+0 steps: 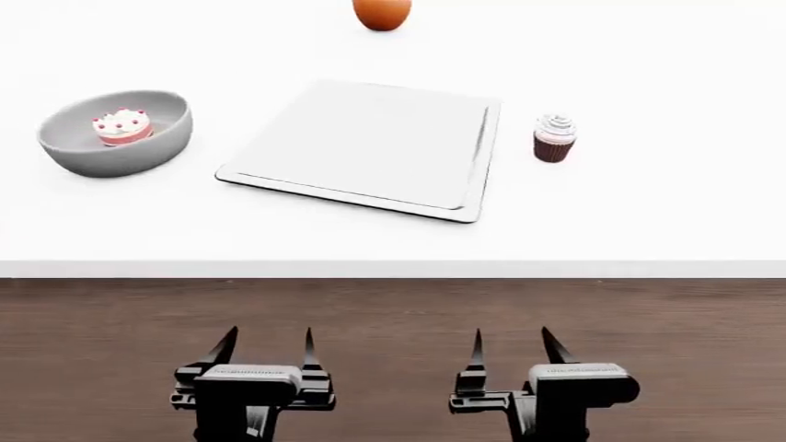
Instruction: Pick up the bowl with cake and place it on the tray. Pick up the cupcake and place it on the tray.
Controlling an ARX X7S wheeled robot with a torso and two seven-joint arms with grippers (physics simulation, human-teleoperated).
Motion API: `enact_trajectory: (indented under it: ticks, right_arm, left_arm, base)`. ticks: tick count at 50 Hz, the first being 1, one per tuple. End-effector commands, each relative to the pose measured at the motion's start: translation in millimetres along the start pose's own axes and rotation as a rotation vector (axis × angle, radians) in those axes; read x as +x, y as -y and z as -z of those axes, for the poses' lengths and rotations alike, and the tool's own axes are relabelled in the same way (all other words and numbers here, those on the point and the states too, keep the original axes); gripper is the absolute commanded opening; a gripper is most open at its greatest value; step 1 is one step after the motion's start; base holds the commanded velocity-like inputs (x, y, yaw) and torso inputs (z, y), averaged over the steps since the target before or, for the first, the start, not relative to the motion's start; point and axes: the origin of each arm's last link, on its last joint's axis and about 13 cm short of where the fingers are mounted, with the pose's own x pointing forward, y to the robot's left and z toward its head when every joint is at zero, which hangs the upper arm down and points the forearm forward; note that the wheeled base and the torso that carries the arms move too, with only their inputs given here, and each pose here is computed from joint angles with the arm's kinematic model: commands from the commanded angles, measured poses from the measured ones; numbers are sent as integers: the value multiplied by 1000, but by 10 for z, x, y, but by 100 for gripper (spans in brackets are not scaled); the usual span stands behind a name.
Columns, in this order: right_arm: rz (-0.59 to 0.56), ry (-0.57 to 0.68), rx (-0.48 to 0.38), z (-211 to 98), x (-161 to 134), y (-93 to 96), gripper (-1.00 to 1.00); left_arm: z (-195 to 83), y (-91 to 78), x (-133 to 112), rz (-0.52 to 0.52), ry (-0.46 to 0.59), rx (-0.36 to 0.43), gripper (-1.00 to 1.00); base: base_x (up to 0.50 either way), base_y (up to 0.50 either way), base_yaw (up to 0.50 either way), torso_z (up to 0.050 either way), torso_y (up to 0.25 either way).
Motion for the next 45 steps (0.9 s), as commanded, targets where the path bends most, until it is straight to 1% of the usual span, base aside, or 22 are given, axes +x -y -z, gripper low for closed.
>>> enact_trajectory:
  ticks: [1,11,15,17,21,30,45]
  right_arm:
    - [-1,-1,0,4,-1,1,100]
    - [-1,-2,2,4,3,2,100]
    - [-3,-5,10,8,3,6,100]
    - [-1,-4,12,3,2,8,100]
    - [1,-4,12,13,11,15,100]
    - [1,-5,12,64,54,32,100]
    - [2,-5,14,26,17,18,100]
  left_arm:
    - [-11,3,-6,1,1,2,100]
    - [7,-7,7,-5,-1,1,100]
    - [14,-9,11,-11,-8,0,100]
    - [-7,2,-1,7,16,-4,100]
    - [-26,11,-3,20,29,-4,100]
    - [-37,16,0,26,34,-3,100]
    - [-35,5,-12,18,52,6,100]
  base:
    - [0,500,0,0,0]
    - [0,500,0,0,0]
    - [0,11,0,0,0]
    - [0,0,0,50,0]
    - [0,0,0,50,0]
    - [0,0,0,50,0]
    - [0,0,0,50,0]
